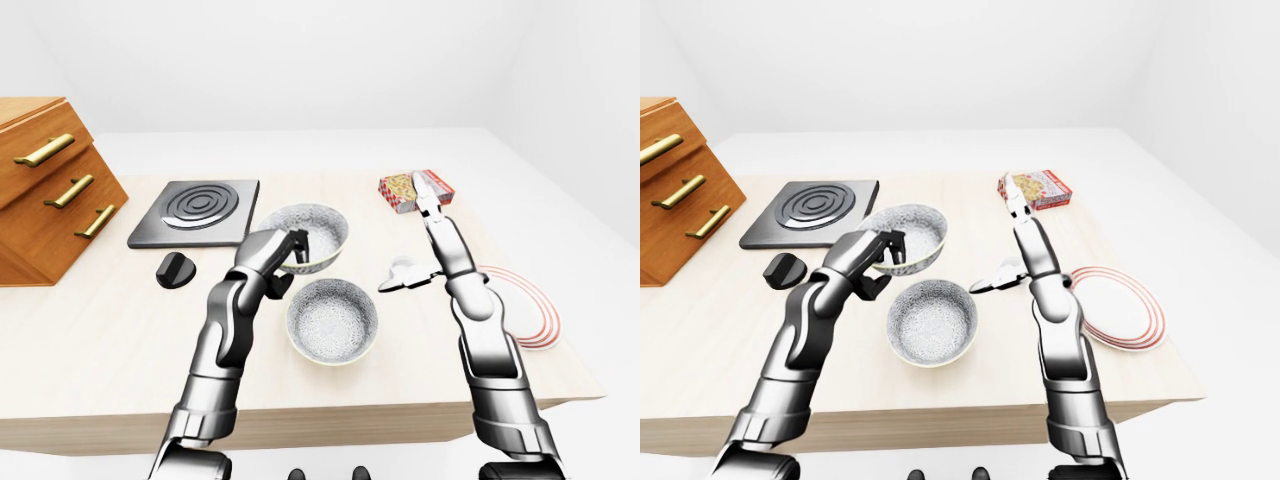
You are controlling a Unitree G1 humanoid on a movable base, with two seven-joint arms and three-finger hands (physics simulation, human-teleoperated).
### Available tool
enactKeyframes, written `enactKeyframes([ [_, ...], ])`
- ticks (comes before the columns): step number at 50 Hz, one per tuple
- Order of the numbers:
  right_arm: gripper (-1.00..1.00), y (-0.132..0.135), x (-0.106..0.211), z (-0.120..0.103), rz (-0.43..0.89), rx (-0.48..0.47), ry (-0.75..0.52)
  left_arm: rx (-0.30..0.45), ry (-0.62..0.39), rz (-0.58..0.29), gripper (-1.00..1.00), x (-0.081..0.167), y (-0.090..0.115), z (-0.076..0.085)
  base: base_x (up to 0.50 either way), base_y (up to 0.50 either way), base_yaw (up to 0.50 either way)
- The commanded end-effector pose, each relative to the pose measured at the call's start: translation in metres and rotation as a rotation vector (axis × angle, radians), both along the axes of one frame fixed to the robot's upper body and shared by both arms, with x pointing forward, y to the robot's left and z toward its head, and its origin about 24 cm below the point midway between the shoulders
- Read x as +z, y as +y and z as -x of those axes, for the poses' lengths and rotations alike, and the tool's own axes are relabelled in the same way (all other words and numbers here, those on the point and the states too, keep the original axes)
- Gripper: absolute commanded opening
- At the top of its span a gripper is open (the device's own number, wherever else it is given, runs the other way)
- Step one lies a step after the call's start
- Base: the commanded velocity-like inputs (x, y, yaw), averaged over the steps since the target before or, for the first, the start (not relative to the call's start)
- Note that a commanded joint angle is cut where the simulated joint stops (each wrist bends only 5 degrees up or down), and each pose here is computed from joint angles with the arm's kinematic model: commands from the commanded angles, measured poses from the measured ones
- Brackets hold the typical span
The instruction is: Pick the akita bowl from table center and place it on the plate.
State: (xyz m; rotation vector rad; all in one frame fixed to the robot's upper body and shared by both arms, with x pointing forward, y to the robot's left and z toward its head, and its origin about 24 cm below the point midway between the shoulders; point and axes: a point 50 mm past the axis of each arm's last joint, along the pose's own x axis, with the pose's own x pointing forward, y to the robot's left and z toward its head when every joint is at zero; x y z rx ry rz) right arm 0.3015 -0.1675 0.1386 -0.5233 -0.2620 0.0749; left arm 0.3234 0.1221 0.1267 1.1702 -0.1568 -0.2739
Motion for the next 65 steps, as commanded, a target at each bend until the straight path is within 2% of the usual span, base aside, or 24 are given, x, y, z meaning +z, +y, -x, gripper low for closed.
enactKeyframes([
  [1, 1.0, 0.01, 0.008, -0.014, 0.233, 0.023, 0.017, -0.047, -0.04, -0.029, -1.0, 0.011, -0.018, 0.015, 0.0, 0.0, 0.0],
  [9, 1.0, 0.024, 0.005, -0.018, 0.408, 0.021, 0.04, -0.078, -0.035, -0.033, -1.0, 0.011, -0.029, 0.02, 0.0, 0.0, 0.0],
  [13, 1.0, 0.028, 0.0, -0.017, 0.434, 0.022, 0.057, -0.086, -0.033, -0.033, -1.0, 0.011, -0.031, 0.02, 0.0, 0.0, 0.0],
  [24, 1.0, 0.044, -0.005, -0.014, 0.447, 0.072, 0.077, -0.108, -0.038, -0.033, -1.0, 0.018, -0.04, 0.017, 0.0, 0.0, 0.0],
  [31, 1.0, 0.055, -0.005, -0.021, 0.45, 0.094, 0.085, -0.117, -0.037, -0.032, -1.0, 0.018, -0.042, 0.018, 0.0, 0.0, 0.0],
  [42, 1.0, 0.052, -0.008, -0.014, 0.448, 0.099, 0.092, -0.132, -0.038, -0.037, -1.0, 0.016, -0.045, 0.023, 0.0, 0.0, 0.0],
  [44, -0.04, 0.052, -0.009, -0.014, 0.448, 0.096, 0.092, -0.131, -0.038, -0.039, -1.0, 0.016, -0.045, 0.023, 0.0, 0.0, 0.0],
  [45, -0.67, 0.052, -0.009, -0.014, 0.447, 0.093, 0.091, -0.131, -0.039, -0.039, -1.0, 0.016, -0.045, 0.023, 0.0, 0.0, 0.0],
  [46, -0.95, 0.052, -0.009, -0.014, 0.446, 0.092, 0.091, -0.131, -0.04, -0.038, -1.0, 0.016, -0.045, 0.023, 0.0, 0.0, 0.0],
  [47, -1.0, 0.052, -0.009, -0.015, 0.446, 0.091, 0.092, -0.131, -0.04, -0.038, -1.0, 0.016, -0.045, 0.023, 0.0, 0.0, 0.0],
  [65, -1.0, 0.054, -0.008, -0.022, 0.449, 0.081, 0.087, -0.126, -0.041, -0.037, -1.0, 0.016, -0.042, 0.023, 0.0, 0.0, 0.0],
])
